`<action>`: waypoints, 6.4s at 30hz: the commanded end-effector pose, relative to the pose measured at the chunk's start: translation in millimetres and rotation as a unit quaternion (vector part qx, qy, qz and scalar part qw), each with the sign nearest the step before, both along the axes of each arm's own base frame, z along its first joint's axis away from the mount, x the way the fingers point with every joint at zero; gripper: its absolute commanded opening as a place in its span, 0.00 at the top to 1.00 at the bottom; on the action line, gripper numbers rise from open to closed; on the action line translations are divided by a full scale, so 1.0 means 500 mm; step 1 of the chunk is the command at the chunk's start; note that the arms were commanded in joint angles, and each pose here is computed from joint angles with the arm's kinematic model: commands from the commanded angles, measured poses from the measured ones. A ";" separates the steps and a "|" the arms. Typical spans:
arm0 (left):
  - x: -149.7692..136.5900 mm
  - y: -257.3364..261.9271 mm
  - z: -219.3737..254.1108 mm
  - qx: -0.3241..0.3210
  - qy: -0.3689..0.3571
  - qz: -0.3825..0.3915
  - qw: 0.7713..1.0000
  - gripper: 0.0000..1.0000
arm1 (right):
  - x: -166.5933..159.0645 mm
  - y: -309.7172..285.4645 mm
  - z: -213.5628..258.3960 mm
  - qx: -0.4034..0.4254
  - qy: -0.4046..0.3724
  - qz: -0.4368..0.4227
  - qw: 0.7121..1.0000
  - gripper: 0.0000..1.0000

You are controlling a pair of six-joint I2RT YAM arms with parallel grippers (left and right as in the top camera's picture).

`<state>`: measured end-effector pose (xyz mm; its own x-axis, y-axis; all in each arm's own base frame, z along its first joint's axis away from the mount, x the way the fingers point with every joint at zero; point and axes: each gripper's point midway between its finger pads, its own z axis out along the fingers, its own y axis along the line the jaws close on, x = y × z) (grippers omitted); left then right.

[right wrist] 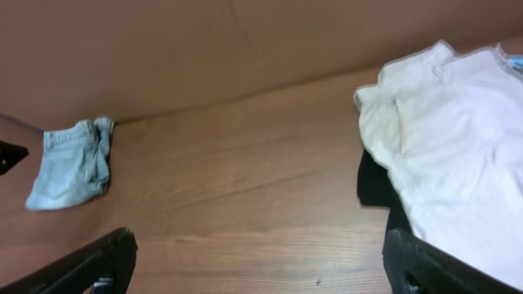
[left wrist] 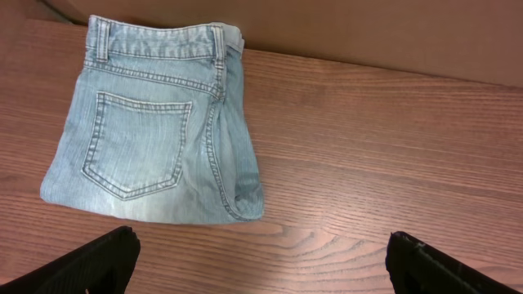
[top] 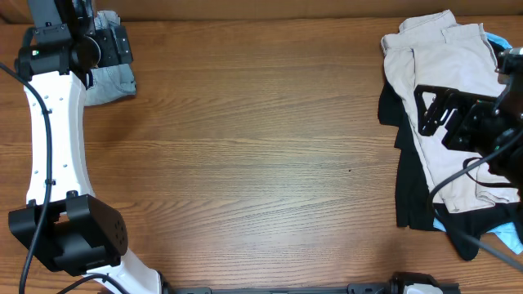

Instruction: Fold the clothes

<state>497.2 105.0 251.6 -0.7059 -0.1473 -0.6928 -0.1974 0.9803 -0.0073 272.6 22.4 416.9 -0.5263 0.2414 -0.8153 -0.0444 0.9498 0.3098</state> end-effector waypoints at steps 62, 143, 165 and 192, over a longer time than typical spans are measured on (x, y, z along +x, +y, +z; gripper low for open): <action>-0.003 -0.007 0.017 -0.005 -0.010 -0.002 1.000 0.00 | -0.058 0.019 -0.486 0.005 -0.254 -0.011 0.967 0.00; -0.503 -0.186 -0.191 -0.046 -0.363 -0.022 0.930 0.00 | -0.058 0.019 -0.486 0.005 -0.254 -0.011 0.967 0.00; -0.503 -0.186 -0.191 -0.046 -0.363 -0.022 0.930 0.00 | -0.058 0.019 -0.486 0.005 -0.254 -0.011 0.967 0.00; -0.503 -0.186 -0.191 -0.046 -0.363 -0.022 0.930 0.00 | -0.058 0.019 -0.486 0.005 -0.254 -0.011 0.967 0.00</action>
